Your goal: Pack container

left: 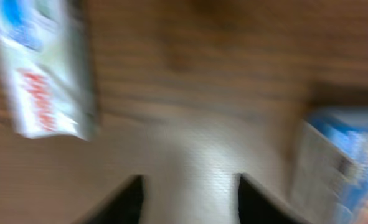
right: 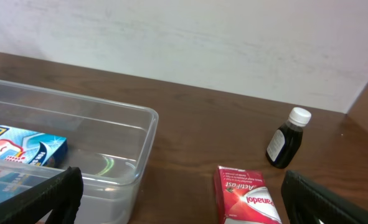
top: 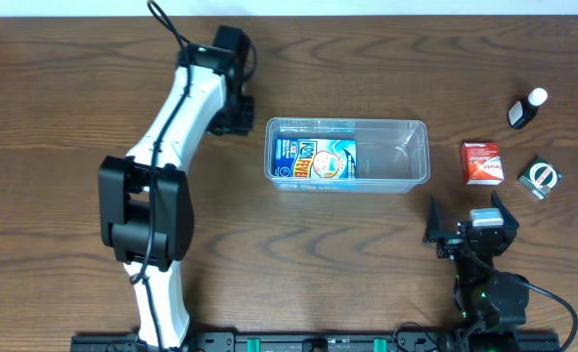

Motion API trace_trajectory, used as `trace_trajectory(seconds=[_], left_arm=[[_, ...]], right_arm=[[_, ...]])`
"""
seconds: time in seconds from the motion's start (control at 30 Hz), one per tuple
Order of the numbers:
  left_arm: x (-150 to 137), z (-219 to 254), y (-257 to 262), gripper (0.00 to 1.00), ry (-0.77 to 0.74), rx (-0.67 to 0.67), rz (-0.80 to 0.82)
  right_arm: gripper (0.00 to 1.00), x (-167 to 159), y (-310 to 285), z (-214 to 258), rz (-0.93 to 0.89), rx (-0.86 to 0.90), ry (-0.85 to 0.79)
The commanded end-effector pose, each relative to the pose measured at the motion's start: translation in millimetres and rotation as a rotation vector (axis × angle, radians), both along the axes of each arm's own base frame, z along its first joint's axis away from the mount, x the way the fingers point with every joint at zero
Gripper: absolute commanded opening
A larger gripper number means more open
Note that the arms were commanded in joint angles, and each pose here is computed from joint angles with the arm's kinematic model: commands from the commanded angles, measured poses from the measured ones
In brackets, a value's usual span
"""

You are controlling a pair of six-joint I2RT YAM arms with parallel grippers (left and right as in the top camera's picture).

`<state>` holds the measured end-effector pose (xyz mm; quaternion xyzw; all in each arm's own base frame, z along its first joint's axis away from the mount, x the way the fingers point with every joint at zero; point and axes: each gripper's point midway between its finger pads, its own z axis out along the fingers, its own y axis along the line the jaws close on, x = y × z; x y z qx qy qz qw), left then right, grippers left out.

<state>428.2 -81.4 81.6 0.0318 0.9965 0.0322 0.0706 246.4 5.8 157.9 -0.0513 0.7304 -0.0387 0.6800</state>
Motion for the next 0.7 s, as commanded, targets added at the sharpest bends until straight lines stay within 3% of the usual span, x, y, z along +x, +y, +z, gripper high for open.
trace_trajectory(seconds=[0.0,0.07,0.1,0.43,0.67], left_arm=[[16,19,41,0.79,-0.079,0.15,-0.049],[25,21,51,0.97,-0.108,0.14,-0.02],[28,20,55,0.99,-0.116,0.133,-0.008],[40,6,86,0.98,-0.129,0.134,0.058],[40,-8,88,0.98,-0.097,0.147,0.004]], right_arm=[[0.99,0,-2,0,-0.007,-0.004,0.0],[0.99,0,-2,0,-0.007,-0.004,0.0],[0.99,0,-2,0,-0.007,-0.004,0.0],[0.99,0,-2,0,-0.007,-0.004,0.0],[0.99,0,-2,0,-0.007,-0.004,0.0]])
